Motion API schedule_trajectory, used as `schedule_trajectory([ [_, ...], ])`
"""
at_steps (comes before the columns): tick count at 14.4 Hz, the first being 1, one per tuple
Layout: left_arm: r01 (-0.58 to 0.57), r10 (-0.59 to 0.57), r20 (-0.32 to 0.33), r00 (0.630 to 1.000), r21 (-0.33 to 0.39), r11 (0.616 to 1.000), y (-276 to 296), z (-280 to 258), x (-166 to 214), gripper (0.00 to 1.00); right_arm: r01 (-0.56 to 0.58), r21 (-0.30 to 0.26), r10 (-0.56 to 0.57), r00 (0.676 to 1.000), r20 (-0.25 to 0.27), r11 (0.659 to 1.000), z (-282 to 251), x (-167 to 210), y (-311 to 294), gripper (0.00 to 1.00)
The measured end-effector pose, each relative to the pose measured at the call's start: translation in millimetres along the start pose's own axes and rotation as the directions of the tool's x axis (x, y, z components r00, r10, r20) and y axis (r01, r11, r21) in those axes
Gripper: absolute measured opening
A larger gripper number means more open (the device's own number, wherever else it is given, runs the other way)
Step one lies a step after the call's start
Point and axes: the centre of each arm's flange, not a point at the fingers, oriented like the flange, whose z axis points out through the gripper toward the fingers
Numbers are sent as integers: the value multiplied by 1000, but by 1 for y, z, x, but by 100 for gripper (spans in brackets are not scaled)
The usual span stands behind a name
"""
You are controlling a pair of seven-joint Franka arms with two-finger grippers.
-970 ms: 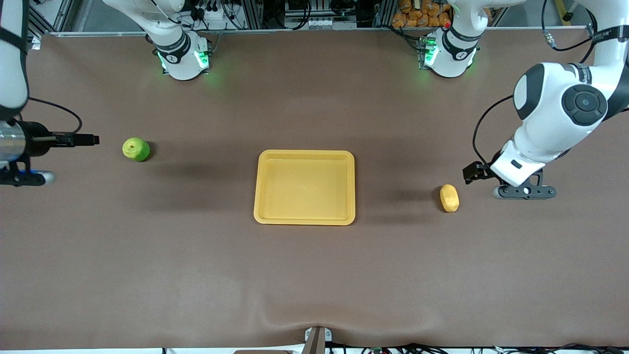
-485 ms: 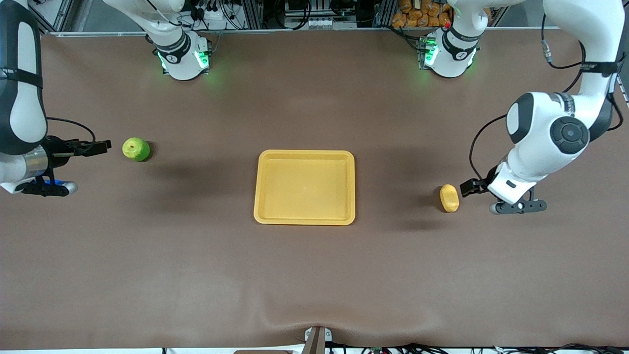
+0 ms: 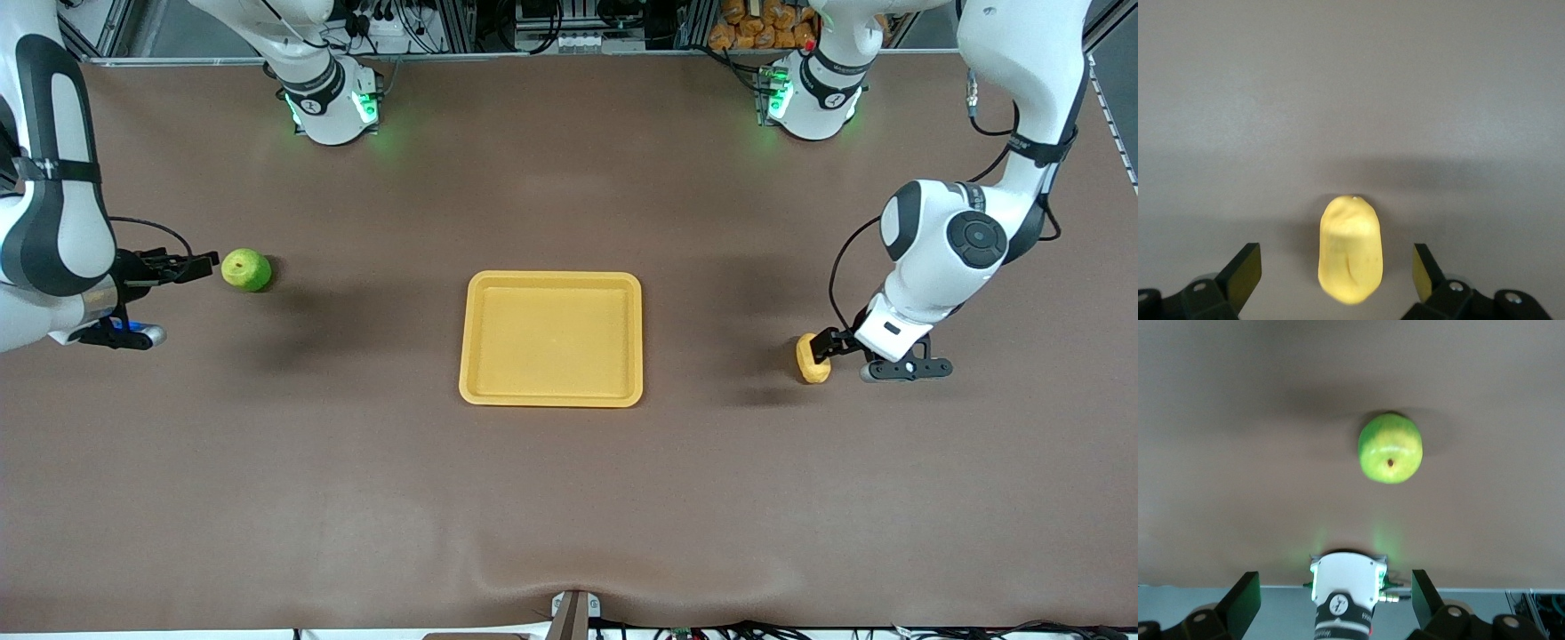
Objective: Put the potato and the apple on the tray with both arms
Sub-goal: 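Lower the left gripper onto the potato while the right gripper descends to the apple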
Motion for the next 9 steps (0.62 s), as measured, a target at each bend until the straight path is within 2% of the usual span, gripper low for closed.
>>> schedule_trajectory([
  [4,5,-5,-8,1000,-15,1000,1,28,-10,100,78,16,-78,996,-43,997,32,13,25,100],
  [9,11,-12,-24,1000,-32,999,4,55,-19,100,98,19,-97,994,-52,995,71,22,32,100],
])
